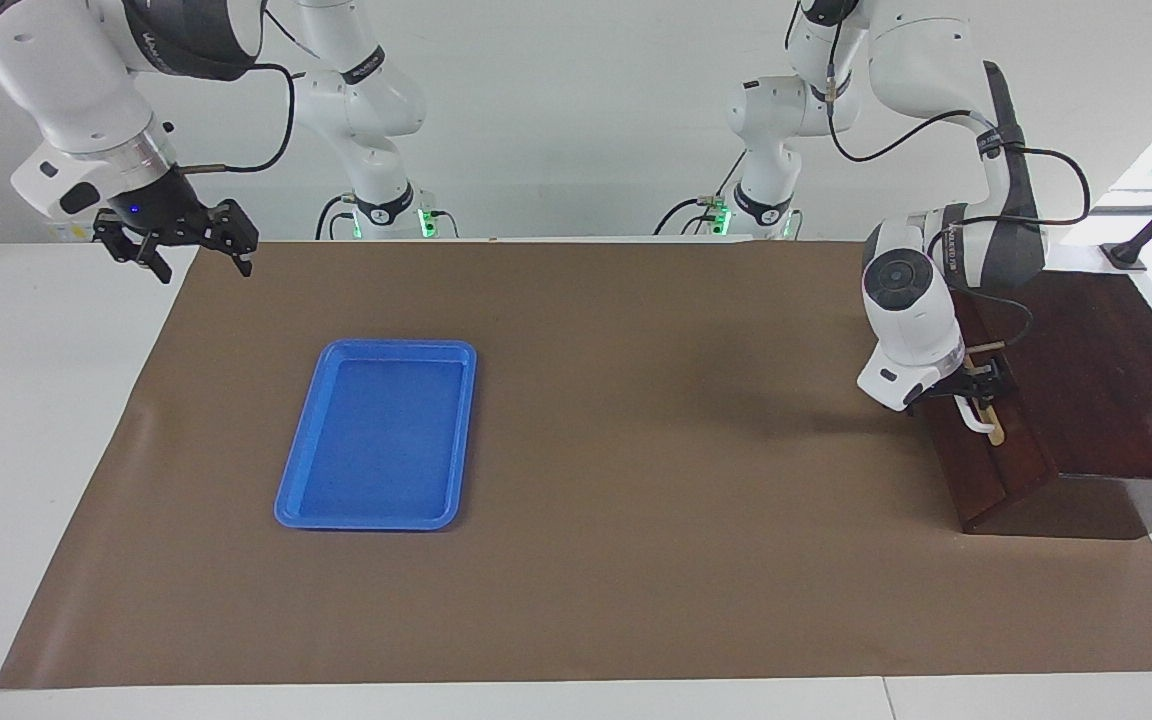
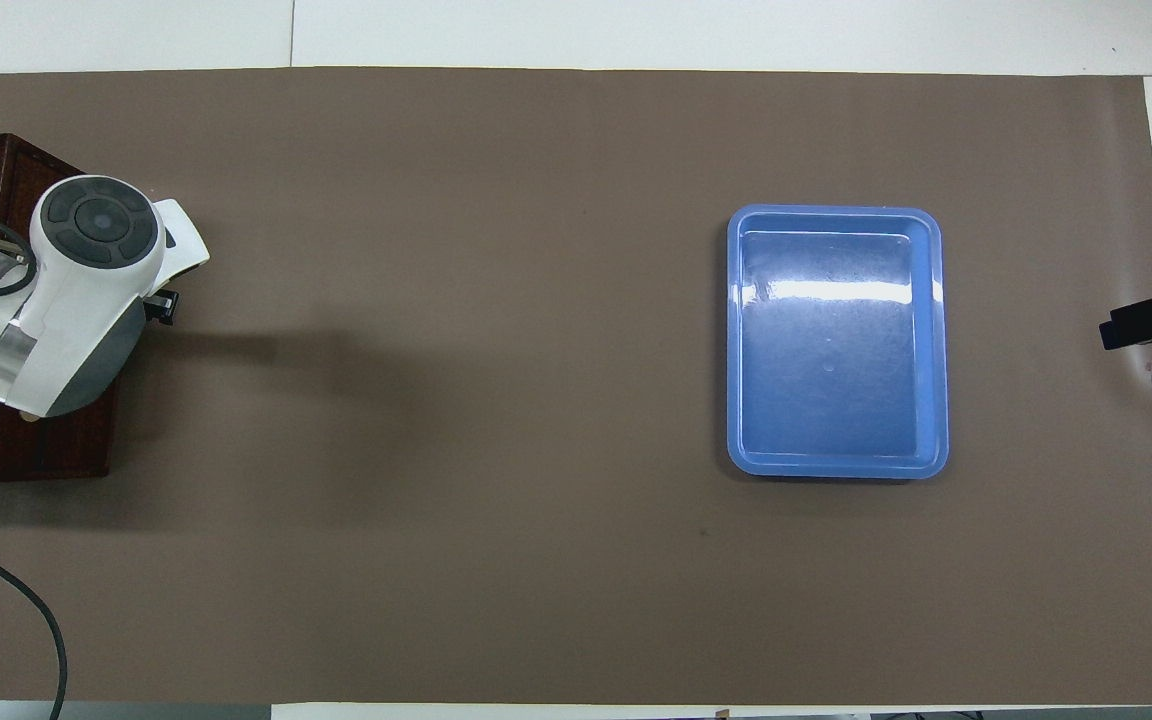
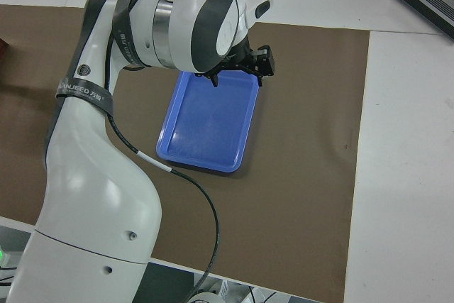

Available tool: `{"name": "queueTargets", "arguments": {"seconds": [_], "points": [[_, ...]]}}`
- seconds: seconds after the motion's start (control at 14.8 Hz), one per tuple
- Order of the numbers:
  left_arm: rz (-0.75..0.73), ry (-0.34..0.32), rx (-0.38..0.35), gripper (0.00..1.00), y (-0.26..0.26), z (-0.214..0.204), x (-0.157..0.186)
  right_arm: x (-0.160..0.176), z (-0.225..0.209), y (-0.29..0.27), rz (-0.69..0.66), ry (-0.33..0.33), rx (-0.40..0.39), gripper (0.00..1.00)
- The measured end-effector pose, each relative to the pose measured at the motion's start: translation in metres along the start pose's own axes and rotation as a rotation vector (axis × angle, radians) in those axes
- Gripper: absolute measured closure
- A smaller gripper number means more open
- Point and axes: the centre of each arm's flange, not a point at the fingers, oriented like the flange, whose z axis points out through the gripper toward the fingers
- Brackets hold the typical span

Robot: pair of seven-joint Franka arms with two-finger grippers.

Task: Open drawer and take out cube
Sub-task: 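Pull the drawer handle toward the robot with the left gripper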

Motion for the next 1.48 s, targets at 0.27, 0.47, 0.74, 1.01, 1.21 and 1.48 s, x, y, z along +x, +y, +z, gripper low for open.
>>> {"name": "queueTargets", "arguments": {"seconds": [0.27,0.47,0.74,1.01,1.21,1.48], "points": [[0.008,-0.004,0.003,0.00,0.002,0.003,-0.005,0.000,0.000,0.000,0.000,0.000,0.000,0.00],[0.007,-0.003,0.005,0.00,0.003,0.002,-0.006,0.000,0.000,0.000,0.000,0.000,0.000,0.00],[0.000,0.001,0.005,0.00,0.005,0.000,-0.006,0.000,0.000,0.000,0.000,0.000,0.000,0.00],[-0.012,0.014,0.002,0.00,0.007,0.000,-0.004,0.000,0.000,0.000,0.000,0.000,0.000,0.00],[-0.007,0.028,-0.001,0.00,0.012,-0.003,-0.003,0.000,0.000,0.000,0.000,0.000,0.000,0.00],[-0.019,0.038,-0.001,0.00,0.019,-0.009,-0.001,0.000,0.000,0.000,0.000,0.000,0.000,0.00]]}}
